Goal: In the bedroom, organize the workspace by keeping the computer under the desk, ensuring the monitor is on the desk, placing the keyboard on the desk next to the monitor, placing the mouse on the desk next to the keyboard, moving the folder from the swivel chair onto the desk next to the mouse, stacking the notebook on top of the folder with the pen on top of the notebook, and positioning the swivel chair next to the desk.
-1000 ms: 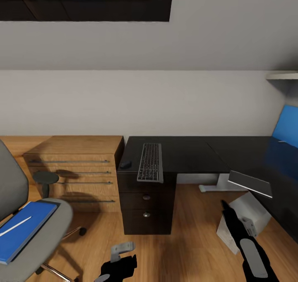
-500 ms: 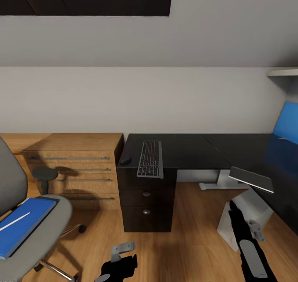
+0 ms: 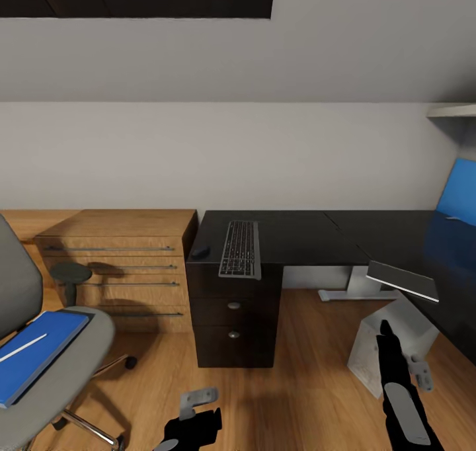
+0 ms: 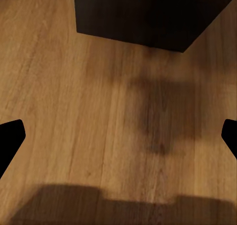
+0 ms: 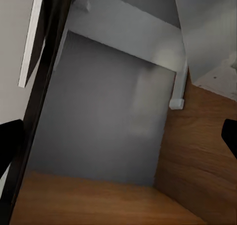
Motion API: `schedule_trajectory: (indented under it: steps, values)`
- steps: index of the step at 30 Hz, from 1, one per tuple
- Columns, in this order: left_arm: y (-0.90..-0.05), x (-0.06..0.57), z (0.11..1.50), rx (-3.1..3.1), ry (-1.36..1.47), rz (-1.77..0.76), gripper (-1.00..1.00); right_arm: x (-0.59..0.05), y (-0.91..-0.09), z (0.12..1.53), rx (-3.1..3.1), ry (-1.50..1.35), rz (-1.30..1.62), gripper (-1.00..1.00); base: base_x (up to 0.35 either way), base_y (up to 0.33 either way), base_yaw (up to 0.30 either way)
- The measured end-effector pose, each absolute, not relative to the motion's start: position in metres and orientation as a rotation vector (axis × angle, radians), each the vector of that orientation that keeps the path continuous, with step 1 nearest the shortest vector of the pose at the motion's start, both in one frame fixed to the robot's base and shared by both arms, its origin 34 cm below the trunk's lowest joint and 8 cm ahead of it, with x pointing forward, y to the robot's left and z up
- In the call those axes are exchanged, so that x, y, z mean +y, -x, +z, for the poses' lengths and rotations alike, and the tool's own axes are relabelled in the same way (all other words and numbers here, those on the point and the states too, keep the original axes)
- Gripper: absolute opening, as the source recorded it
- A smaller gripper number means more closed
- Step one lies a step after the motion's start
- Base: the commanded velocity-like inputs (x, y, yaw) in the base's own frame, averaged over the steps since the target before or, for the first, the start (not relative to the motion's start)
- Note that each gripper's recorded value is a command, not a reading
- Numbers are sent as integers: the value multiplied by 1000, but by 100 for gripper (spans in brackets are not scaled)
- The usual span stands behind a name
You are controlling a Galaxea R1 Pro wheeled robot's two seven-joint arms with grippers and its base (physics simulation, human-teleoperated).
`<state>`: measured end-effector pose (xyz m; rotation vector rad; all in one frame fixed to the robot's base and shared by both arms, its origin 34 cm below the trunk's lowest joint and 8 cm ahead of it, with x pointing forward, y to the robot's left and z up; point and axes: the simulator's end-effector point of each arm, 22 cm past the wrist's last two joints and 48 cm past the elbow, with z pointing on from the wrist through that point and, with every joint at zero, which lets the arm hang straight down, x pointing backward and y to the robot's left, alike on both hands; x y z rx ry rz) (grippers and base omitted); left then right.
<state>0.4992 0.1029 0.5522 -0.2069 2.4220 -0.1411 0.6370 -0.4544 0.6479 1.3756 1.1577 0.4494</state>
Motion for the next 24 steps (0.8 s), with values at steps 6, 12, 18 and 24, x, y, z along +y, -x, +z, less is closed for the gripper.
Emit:
schedule_trajectory:
  steps: [6, 12, 18, 24]
  values:
    - [-496, 91, 552, 2427, 170, -157, 100, -455, -642, 669, 1037, -1451, 579, 100, 0, 0, 0]
    - [-494, 85, 551, 2433, 150, -166, 100, -431, -655, 669, 1047, -1501, 766, 100, 0, 0, 0]
    - [-491, 83, 548, 2442, 143, -166, 100, -422, -659, 672, 1042, -1516, 846, 100, 0, 0, 0]
    - [-491, 79, 550, 2441, 128, -172, 100, -423, -660, 679, 1034, -1508, 853, 100, 0, 0, 0]
